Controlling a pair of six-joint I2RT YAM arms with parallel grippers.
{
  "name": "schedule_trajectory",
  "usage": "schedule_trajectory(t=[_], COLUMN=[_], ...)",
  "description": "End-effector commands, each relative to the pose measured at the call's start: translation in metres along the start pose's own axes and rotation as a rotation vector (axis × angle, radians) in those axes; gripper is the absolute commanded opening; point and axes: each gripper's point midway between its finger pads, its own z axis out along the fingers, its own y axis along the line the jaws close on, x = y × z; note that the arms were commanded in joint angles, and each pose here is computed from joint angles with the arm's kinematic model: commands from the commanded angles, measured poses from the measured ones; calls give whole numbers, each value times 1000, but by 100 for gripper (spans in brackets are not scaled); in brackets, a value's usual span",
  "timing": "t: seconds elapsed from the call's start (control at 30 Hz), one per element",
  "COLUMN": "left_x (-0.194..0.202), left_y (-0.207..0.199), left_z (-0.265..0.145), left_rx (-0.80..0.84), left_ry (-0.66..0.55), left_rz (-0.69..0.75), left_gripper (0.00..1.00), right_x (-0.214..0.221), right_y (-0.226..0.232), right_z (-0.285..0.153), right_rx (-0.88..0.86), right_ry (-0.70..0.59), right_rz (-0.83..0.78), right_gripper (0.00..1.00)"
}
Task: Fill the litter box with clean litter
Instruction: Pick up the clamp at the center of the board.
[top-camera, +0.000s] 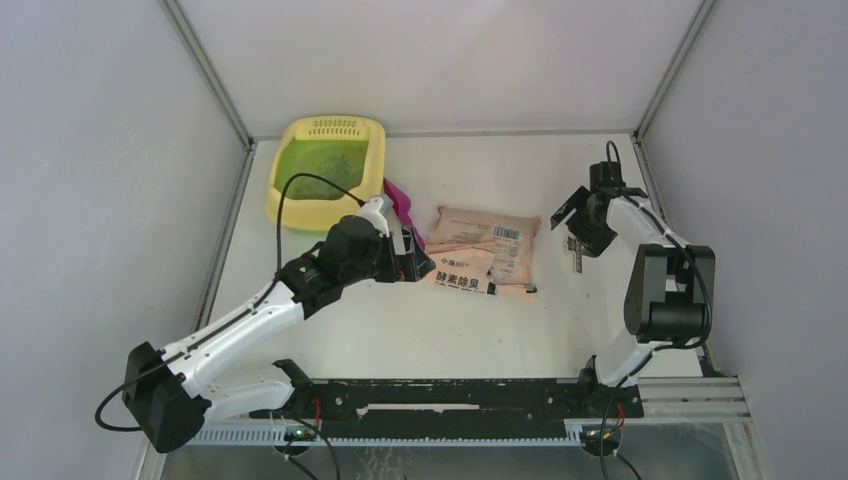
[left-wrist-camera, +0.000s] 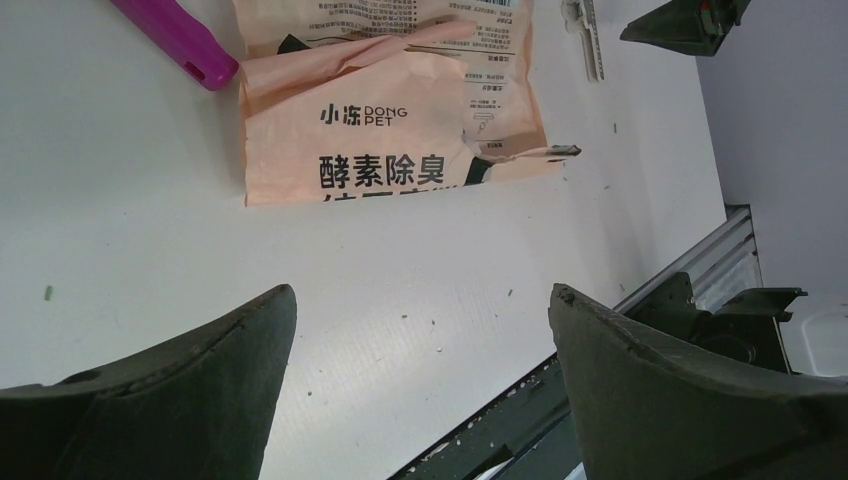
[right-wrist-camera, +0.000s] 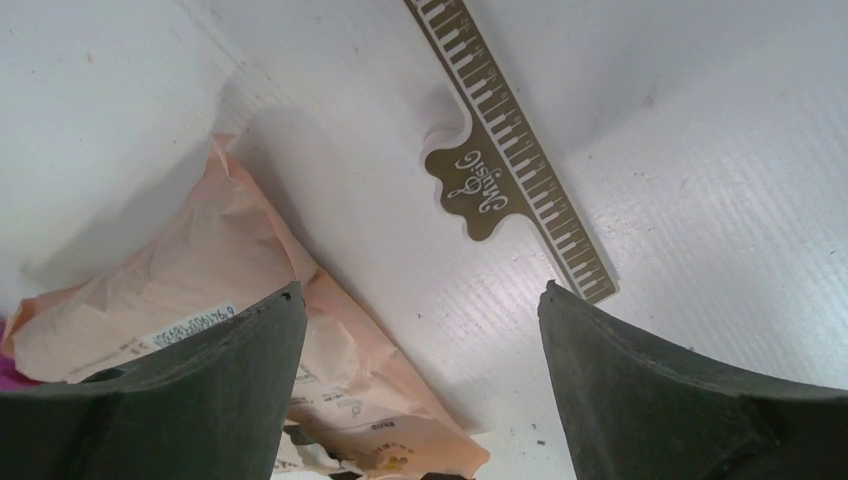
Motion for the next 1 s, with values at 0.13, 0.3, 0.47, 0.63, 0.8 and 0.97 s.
schedule_trajectory(t=[0.13, 0.3, 0.47, 0.63, 0.8, 0.97], left_x=[-3, -4, -7, -6, -7, -7], left_y=[-4, -7, -9, -10, -13, -12], left_z=[-1, -6, -13, -14, -15, -14], left_rx=[23, 33, 39, 43, 54, 55], left_ry=[-1, -3, -18, -16, -20, -22], left_rz=[8, 1, -6, -15, -21, -20], left_gripper=[100, 100, 100, 100, 100, 100], right_x=[-8, -10, -6, 9, 14, 18], right_y=[24, 49, 24, -21, -19, -21], right_z=[-50, -89, -82, -61, -41, -19], right_rx=[-162, -387, -370, -4, 119, 189], right_ry=[-3, -73, -71, 8, 118, 157], right_rz=[186, 240, 411, 533, 561, 564], right_gripper=[99, 99, 76, 74, 66, 65])
